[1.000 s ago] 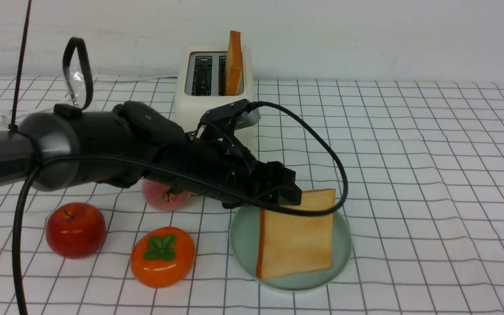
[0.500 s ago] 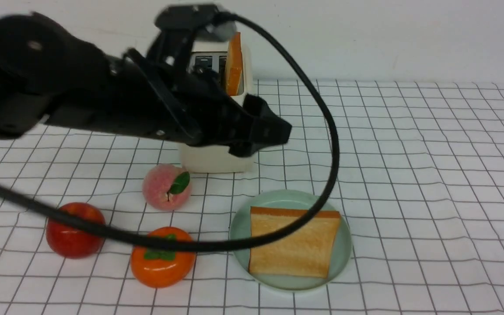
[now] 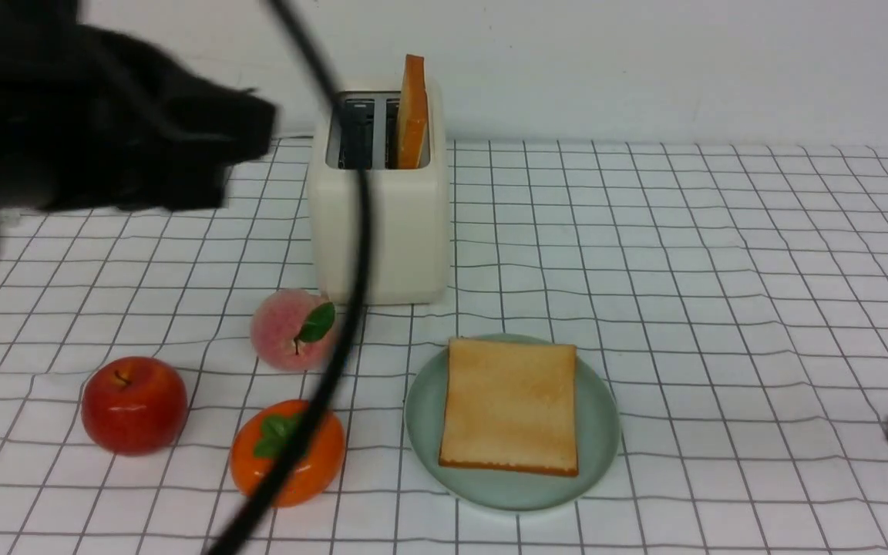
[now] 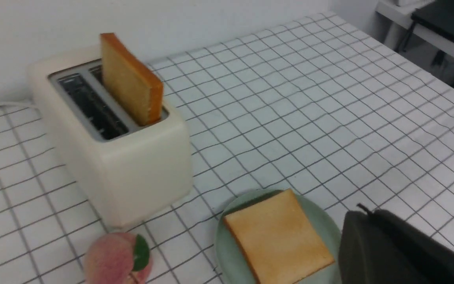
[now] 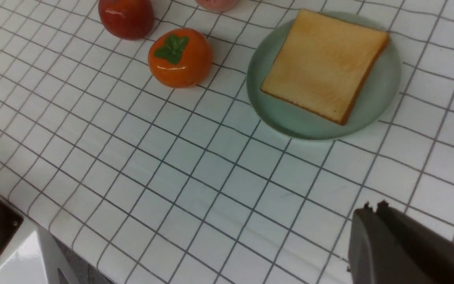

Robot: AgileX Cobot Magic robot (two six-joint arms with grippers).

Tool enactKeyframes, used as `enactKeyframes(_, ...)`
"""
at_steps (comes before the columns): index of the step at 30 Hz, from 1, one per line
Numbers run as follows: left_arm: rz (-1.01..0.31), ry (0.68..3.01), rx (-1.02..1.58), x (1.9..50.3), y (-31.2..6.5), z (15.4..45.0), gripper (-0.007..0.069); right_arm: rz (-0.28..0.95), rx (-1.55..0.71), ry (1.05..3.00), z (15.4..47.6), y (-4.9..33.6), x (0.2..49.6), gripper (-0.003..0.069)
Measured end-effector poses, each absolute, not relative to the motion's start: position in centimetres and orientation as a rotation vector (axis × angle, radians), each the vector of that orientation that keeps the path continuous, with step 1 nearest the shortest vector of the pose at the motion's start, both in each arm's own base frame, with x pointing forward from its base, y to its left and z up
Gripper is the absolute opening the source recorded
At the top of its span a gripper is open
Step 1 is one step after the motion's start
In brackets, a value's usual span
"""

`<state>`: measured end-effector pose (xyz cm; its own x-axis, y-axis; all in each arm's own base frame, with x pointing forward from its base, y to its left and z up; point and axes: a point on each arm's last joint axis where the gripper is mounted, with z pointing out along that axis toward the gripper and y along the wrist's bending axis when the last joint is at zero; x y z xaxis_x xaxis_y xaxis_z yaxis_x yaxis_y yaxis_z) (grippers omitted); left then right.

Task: Take toasted bread from bread machine on white checkered table place on plate.
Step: 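Grasp the toast slice in the toaster and pull it up out of the slot with the right gripper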

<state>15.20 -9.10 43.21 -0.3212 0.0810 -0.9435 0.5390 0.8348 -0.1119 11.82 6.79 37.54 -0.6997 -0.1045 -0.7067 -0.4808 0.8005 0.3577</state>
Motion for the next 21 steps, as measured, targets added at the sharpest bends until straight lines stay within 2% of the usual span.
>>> enactKeyframes(6, -0.473, 1.815, 0.334, 9.9, -5.5, 40.9, -0.0013, 0.832, -0.494, 2.348, 36.3, 9.1, 16.7, 0.0004)
enactKeyframes(11, -0.493, 1.776, 0.262, 6.6, -3.6, 38.3, -0.0013, 0.846, -0.632, 2.31, 37.6, 12.9, 19.9, 0.0004)
enactKeyframes(16, -0.536, 1.744, 0.181, 4.2, -2.1, 35.3, -0.0013, 0.692, -0.701, 2.263, 38.6, 19.5, 25.3, 0.001)
enactKeyframes(18, -0.534, 1.739, 0.178, 3.9, -1.9, 34.8, -0.0013, 0.65, -0.682, 2.252, 38.6, 20.6, 26.8, 0.0013)
enactKeyframes(20, -0.532, 1.734, 0.175, 3.5, -1.7, 34.1, -0.0013, 0.578, -0.614, 2.227, 38.4, 22.8, 30.6, 0.0031)
enactKeyframes(21, -0.532, 1.734, 0.174, 3.5, -1.7, 34.1, -0.0013, 0.57, -0.618, 2.224, 38.4, 22.8, 30.6, 0.0033)
